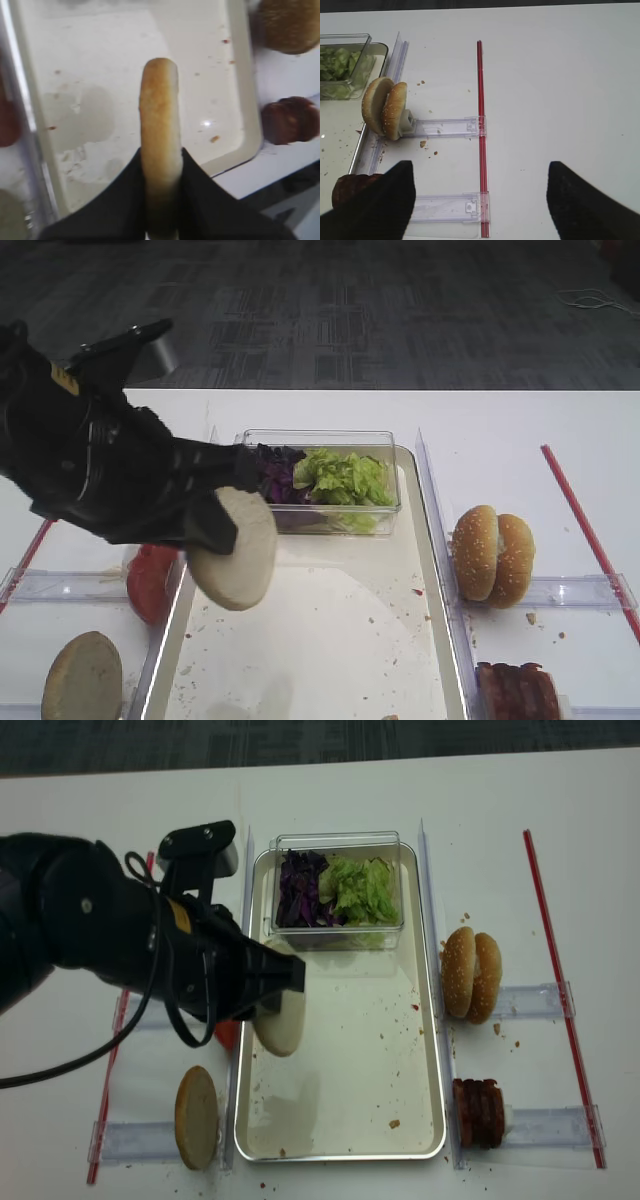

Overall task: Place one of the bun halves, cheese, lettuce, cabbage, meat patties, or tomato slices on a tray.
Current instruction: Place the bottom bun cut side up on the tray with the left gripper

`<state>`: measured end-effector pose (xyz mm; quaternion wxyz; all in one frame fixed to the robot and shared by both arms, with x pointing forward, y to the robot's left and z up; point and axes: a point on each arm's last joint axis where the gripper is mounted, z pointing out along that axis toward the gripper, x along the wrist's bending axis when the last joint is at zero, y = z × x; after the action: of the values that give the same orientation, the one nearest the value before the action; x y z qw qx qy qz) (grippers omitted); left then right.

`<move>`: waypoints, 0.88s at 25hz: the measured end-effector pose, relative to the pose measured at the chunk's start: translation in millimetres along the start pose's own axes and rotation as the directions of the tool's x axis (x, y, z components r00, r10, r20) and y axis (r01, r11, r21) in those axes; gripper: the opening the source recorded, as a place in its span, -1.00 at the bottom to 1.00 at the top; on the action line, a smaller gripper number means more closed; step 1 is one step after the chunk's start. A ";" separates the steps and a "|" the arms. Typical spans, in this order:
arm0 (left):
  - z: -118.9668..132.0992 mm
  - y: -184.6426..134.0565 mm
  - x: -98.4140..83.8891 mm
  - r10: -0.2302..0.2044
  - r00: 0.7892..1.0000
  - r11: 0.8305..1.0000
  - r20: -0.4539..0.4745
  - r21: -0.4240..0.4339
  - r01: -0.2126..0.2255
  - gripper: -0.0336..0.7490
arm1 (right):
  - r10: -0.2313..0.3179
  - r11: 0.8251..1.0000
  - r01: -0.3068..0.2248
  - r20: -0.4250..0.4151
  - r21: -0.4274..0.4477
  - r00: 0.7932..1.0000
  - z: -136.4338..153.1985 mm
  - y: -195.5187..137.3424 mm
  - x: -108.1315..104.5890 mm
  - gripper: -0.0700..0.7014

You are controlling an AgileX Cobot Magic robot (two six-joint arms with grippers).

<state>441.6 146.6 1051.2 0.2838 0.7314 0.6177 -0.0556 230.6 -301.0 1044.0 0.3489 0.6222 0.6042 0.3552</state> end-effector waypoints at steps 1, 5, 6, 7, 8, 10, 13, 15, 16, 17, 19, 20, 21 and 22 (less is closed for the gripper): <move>0.0 0.5 -4.6 0.001 0.999 1.000 0.050 -0.006 -0.001 -0.61 | 0.000 1.000 0.000 0.000 0.000 1.000 0.0 0.0 0.0 0.68; -1.5 2.1 -17.7 0.008 0.981 1.000 0.194 -0.027 -0.002 -0.61 | 0.000 1.000 0.000 0.000 0.000 1.000 0.0 0.0 0.0 0.68; -1.9 2.5 -19.8 0.005 0.976 0.999 0.217 -0.032 0.002 -0.61 | 0.000 1.000 0.000 0.000 0.000 1.000 0.0 0.0 0.0 0.68; -2.2 3.0 -20.9 0.009 0.973 0.999 0.229 -0.038 -0.001 -0.61 | 0.000 1.000 0.000 0.000 0.000 1.000 0.0 0.0 0.0 0.68; -2.4 3.5 -21.8 0.008 0.971 0.999 0.239 -0.043 0.002 -0.61 | 0.000 1.000 0.000 0.000 0.000 1.000 0.0 0.0 0.0 0.68; 1.5 4.6 -21.7 0.000 0.970 0.999 0.243 -0.036 0.009 -0.61 | 0.000 1.000 0.000 0.000 0.000 1.000 0.0 0.0 0.0 0.68; 22.6 6.7 -16.8 -0.022 0.976 1.000 0.217 0.026 0.017 -0.61 | 0.001 1.000 -0.001 0.000 0.000 1.000 0.0 0.0 0.0 0.68; 40.9 7.5 -11.6 -0.040 0.981 0.997 0.190 0.079 0.025 -0.61 | 0.001 1.000 -0.001 0.000 0.000 1.000 0.0 0.0 0.0 0.68; 50.9 7.6 -8.5 -0.052 0.983 0.994 0.175 0.107 0.034 -0.61 | 0.001 1.000 -0.001 0.000 0.000 1.000 0.0 0.0 0.0 0.68; 58.8 7.5 -6.0 -0.059 0.985 0.991 0.163 0.129 0.038 -0.61 | 0.001 1.000 -0.001 0.000 0.000 1.000 0.0 0.0 0.0 0.68; 76.3 7.2 0.0 -0.066 0.988 0.985 0.136 0.168 0.043 -0.61 | 0.001 1.000 -0.001 0.000 0.000 1.000 0.0 0.0 0.0 0.68; 84.1 7.0 2.9 -0.070 0.990 0.982 0.123 0.182 0.047 -0.61 | 0.001 1.000 -0.001 0.000 0.000 1.000 0.0 0.0 0.0 0.68; 97.0 6.8 7.7 -0.069 0.992 0.978 0.105 0.204 0.047 -0.61 | 0.001 1.000 -0.001 0.000 0.000 1.000 0.0 0.0 0.0 0.68; 97.0 6.8 7.7 -0.069 0.992 0.978 0.105 0.204 0.047 -0.61 | 0.001 1.000 -0.001 0.000 0.000 1.000 0.0 0.0 0.0 0.68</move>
<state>475.8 105.8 969.4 0.2405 0.7337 0.6132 -0.1669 230.6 -301.0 1044.0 0.3487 0.6224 0.6039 0.3553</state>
